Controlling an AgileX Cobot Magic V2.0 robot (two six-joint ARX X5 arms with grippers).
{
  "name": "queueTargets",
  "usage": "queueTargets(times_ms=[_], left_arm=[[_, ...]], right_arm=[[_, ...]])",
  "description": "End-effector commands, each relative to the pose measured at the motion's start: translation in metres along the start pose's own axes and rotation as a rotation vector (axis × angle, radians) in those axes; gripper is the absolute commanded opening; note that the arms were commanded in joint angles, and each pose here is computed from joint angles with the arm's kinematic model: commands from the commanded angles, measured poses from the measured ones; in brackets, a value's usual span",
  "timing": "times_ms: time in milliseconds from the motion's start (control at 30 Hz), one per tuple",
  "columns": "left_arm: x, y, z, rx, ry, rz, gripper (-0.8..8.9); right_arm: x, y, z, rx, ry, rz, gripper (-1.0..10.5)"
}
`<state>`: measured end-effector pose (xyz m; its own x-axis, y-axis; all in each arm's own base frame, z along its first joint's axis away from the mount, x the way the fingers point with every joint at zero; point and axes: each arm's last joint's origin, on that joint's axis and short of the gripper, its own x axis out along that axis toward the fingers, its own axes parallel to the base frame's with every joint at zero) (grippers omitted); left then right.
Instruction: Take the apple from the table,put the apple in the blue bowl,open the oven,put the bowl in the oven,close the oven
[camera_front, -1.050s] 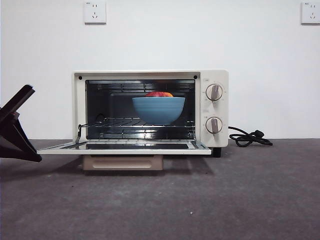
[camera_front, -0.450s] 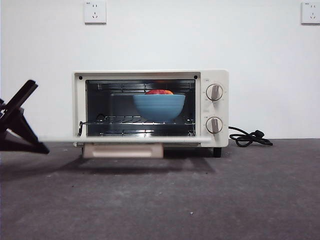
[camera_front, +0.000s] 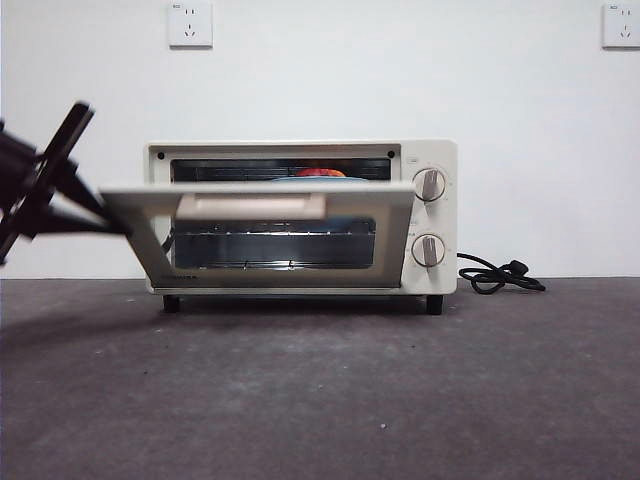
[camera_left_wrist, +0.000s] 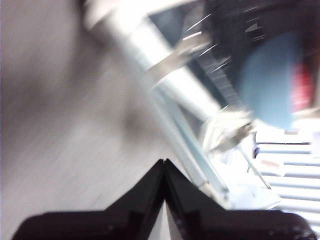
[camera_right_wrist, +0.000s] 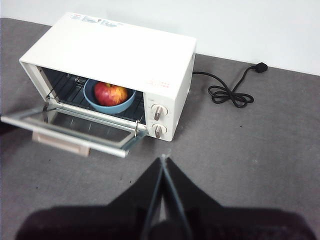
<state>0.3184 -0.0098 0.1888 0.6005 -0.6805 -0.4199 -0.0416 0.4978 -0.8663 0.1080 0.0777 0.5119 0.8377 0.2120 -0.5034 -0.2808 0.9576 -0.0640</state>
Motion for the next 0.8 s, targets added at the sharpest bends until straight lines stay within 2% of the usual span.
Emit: queueTargets(times_ms=[33,367,700,800], left_arm=[[0.001,-0.019,0.013,0.039,-0.018,-0.047,-0.08],[-0.008,-0.061,0.044,0.123,-0.098,-0.089,-0.08],[-0.009,-0.066,0.045,0.138,-0.052,-0.141,-0.08],[-0.010,-0.069,0.043,0.184,-0.002,-0.191,-0.08]], right_arm=[[0.000,0.000,-0.003,0.002,0.021,-0.002,0.0],[0.000,0.000,-0.003,0.002,0.021,-0.002,0.0],[0.000,0.000,-0.003,-0.001,0.021,-0.003,0.0],[-0.001,-0.001,-0.003,-0.039,0.019,-0.002,0.0]])
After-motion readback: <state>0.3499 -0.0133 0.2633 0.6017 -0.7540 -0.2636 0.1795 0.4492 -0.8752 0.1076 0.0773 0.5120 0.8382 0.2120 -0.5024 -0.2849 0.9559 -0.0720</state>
